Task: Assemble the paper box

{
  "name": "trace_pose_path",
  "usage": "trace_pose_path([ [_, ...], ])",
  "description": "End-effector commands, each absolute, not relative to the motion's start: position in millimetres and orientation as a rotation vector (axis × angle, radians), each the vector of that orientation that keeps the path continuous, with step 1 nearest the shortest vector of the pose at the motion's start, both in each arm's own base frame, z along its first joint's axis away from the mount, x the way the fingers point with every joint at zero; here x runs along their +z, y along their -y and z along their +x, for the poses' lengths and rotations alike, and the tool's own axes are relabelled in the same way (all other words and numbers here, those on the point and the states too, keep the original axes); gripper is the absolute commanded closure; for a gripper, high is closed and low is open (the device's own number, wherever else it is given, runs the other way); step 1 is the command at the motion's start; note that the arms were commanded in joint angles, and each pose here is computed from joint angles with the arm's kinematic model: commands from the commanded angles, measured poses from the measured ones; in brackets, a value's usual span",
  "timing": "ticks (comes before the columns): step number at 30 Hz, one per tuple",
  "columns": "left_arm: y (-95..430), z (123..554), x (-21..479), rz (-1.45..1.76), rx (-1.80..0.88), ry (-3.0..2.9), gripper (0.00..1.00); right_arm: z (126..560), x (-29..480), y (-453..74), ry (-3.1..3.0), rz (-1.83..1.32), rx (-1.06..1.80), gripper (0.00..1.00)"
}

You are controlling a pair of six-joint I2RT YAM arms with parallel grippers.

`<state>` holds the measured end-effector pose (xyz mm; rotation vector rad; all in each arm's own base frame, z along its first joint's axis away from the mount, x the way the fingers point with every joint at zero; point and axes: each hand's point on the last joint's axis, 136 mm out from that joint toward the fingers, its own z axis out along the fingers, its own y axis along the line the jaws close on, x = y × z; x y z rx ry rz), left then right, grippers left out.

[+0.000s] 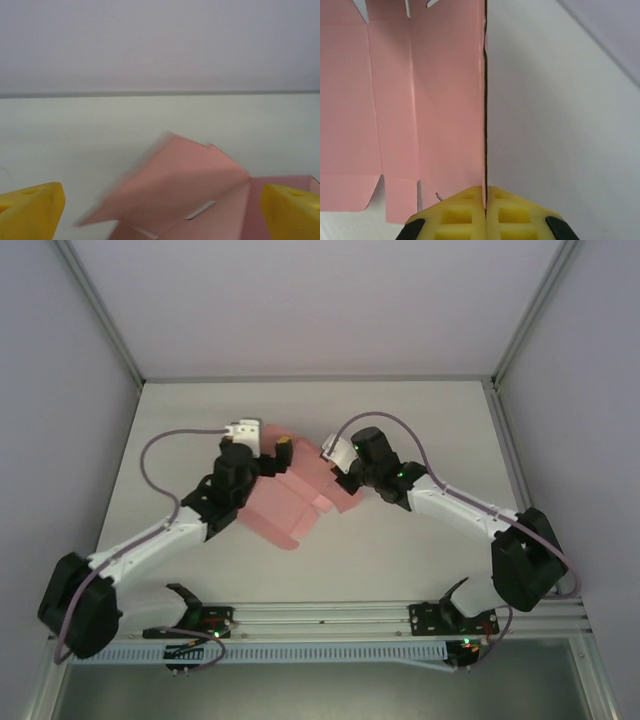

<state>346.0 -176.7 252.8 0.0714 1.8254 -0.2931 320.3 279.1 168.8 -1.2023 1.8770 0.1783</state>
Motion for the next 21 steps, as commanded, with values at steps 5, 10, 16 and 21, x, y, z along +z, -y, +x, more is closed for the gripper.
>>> trace_pose_path([
  [5, 133, 321, 215, 0.084, -0.429, -2.021, 0.00, 336, 181, -269, -1.667, -1.177, -0.186, 1.00],
  [10, 151, 320, 198, 0.181, -0.586, -2.066, 0.00, 342, 183, -267, -1.624, -1.135, -0.256, 1.00],
  [16, 153, 326, 173, 0.225, -0.627, -2.079, 0.00, 341, 168, -276, -1.691, -1.195, -0.209, 1.00],
  [21, 142, 342, 156, 0.178, -0.725, -2.088, 0.15, 338, 165, -283, -1.702, -1.225, -0.164, 1.00],
])
